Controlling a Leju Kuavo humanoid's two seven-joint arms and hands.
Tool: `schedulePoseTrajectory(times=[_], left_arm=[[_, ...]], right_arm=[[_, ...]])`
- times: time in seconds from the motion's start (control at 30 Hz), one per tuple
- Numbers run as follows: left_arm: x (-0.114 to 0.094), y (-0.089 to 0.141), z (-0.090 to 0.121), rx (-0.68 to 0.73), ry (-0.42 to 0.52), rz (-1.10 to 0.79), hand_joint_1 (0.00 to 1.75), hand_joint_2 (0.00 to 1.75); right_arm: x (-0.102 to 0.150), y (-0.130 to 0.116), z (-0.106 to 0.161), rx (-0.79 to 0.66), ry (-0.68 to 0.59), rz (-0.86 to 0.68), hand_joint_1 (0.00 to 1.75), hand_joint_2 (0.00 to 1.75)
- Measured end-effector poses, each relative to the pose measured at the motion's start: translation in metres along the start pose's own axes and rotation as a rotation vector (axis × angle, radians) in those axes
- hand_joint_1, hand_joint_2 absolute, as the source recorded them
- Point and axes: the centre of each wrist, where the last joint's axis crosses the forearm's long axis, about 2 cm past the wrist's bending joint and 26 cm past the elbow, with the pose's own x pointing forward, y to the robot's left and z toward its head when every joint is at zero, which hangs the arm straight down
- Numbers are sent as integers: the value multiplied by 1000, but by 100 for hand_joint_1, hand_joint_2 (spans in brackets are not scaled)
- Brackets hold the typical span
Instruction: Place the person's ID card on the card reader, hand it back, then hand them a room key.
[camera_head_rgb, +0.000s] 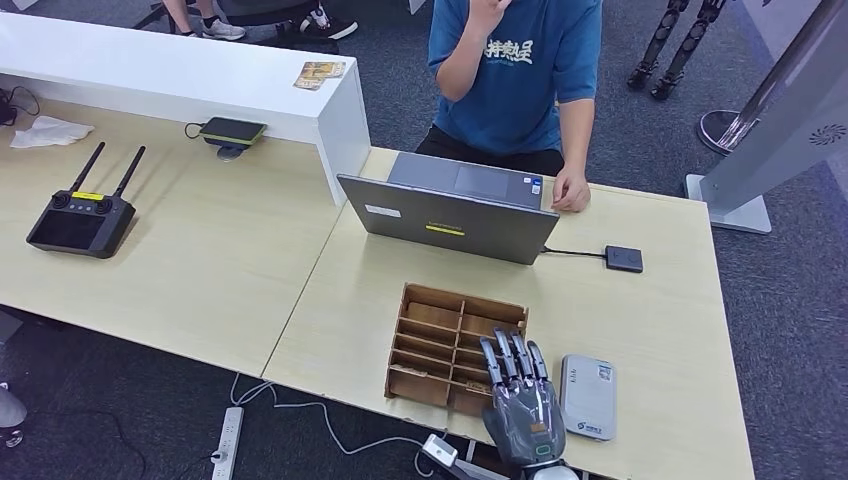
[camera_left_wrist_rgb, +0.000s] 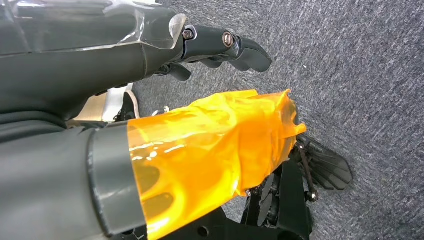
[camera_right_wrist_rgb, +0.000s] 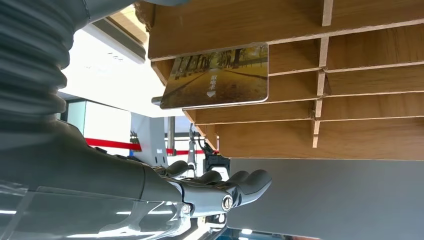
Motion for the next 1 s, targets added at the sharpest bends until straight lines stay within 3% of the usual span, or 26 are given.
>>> schedulePoseTrajectory(times=[0.43,1.0], left_arm=[[0,0,0,1,0,12,0,0],[-3,2,0,15,-7,62,0,0]], right_arm=[[1,-2,0,8,2,-22,0,175],[8,-21,13,-6,10,-92,0,175]])
